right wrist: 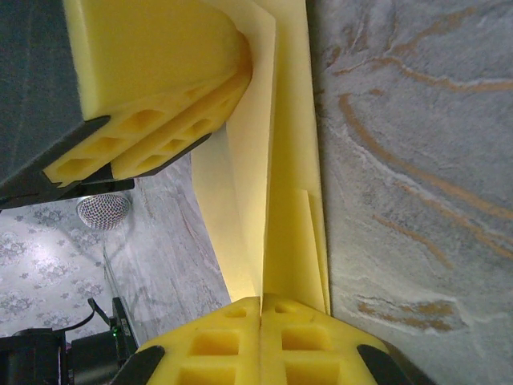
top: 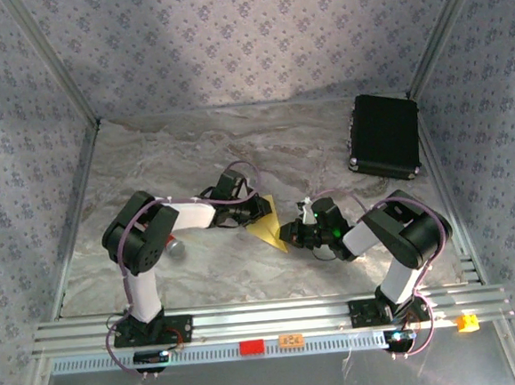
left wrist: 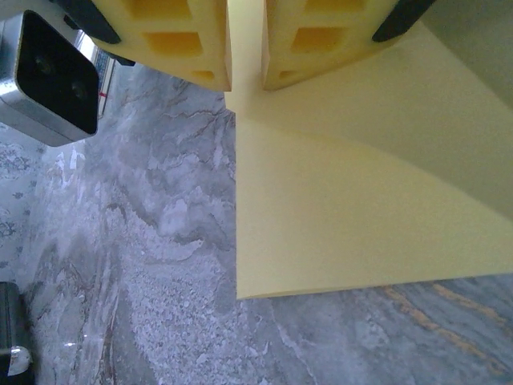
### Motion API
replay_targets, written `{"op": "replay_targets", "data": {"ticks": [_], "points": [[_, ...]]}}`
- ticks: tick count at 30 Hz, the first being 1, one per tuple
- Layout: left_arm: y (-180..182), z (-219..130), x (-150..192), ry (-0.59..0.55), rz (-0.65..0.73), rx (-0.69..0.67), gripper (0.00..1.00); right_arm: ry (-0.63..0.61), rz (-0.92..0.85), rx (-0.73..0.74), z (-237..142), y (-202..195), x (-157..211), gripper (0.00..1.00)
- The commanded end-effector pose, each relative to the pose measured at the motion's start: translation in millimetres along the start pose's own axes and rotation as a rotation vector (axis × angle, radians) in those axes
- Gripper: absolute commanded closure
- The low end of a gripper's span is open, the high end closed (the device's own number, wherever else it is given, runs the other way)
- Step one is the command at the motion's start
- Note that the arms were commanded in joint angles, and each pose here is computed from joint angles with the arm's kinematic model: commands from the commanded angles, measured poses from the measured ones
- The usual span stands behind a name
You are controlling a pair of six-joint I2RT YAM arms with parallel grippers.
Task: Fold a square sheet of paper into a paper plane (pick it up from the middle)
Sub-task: Fourth fold the wing at the center of the table.
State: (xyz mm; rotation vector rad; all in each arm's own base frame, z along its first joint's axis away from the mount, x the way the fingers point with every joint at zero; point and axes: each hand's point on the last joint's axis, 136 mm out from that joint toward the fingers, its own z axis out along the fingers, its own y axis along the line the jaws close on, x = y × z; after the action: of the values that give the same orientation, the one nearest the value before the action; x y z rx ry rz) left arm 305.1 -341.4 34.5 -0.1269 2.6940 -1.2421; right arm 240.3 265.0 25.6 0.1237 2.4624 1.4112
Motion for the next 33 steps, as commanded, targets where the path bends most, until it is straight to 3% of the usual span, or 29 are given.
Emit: {"op": "replay_targets", "data": {"ticks": [1, 11, 22, 28, 33], "points": [[2, 7, 7, 0.044, 0.023, -0.006, 0.83, 0.021, 0.085, 0.123, -4, -34, 11, 0.97], [16, 13, 14, 0.075, 0.009, -0.046, 0.84, 0.019, 0.080, 0.128, -6, -32, 11, 0.93], [18, 12, 17, 0.084, 0.008, -0.051, 0.84, 0.066, 0.022, 0.148, -13, -19, 21, 0.78], [17, 12, 16, 0.081, 0.008, -0.048, 0.85, 0.093, -0.011, 0.169, -18, -17, 28, 0.79], [17, 12, 17, 0.083, 0.006, -0.045, 0.85, 0.126, -0.009, 0.190, -17, -22, 35, 0.87]]}}
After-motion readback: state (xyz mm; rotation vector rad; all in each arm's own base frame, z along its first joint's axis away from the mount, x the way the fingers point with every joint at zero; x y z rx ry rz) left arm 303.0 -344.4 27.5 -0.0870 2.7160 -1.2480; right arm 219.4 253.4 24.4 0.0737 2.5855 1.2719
